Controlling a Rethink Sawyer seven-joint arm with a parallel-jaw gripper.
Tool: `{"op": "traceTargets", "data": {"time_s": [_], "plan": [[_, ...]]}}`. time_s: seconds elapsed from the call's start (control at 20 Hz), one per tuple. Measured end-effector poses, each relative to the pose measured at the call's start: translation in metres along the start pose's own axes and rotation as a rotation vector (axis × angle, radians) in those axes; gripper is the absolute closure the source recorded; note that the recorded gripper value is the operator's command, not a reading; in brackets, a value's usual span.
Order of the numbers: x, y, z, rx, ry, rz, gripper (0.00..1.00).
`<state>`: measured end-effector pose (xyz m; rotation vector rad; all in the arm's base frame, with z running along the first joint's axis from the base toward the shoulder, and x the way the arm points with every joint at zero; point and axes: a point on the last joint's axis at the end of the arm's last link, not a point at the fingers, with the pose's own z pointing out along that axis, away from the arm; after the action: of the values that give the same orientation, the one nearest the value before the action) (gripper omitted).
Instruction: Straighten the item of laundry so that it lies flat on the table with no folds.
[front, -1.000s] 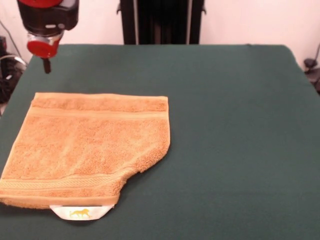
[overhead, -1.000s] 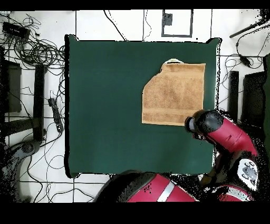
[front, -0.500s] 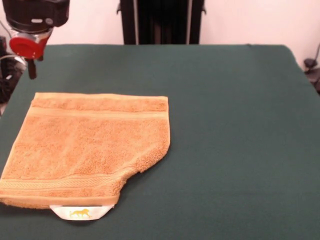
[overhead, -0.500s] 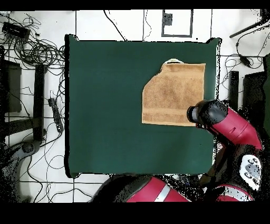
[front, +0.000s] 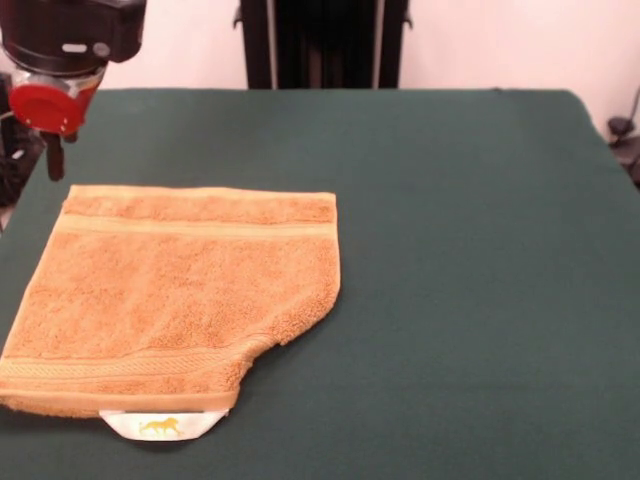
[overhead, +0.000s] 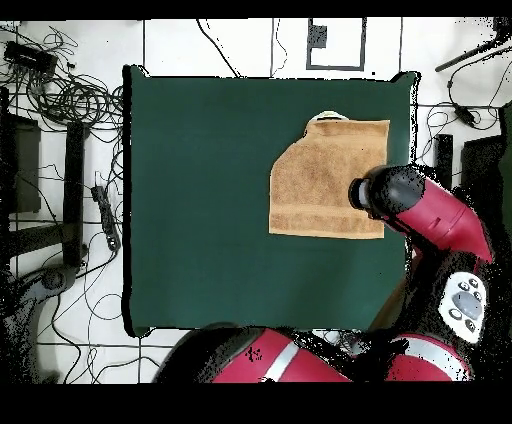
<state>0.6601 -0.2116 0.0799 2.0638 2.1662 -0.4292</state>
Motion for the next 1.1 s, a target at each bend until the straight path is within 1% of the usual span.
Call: {"op": "traceTargets", "data": {"time_s": [0.35, 0.45, 0.6, 0.65, 0.8, 0.9, 1.1], "plan": [[0.019, 0.029, -0.004, 0.005, 0.002, -0.053, 0.0], [0.026, 0.037, 0.0, 0.01, 0.004, -0.069, 0.0], [0.029, 0.042, 0.003, 0.014, 0.006, -0.079, 0.0], [0.032, 0.048, 0.011, 0.022, 0.009, -0.089, 0.0], [0.037, 0.052, 0.02, 0.035, 0.014, -0.101, 0.0], [0.04, 0.053, 0.026, 0.045, 0.018, -0.107, 0.0], [0.049, 0.053, 0.039, 0.081, 0.036, -0.122, 0.0]]}}
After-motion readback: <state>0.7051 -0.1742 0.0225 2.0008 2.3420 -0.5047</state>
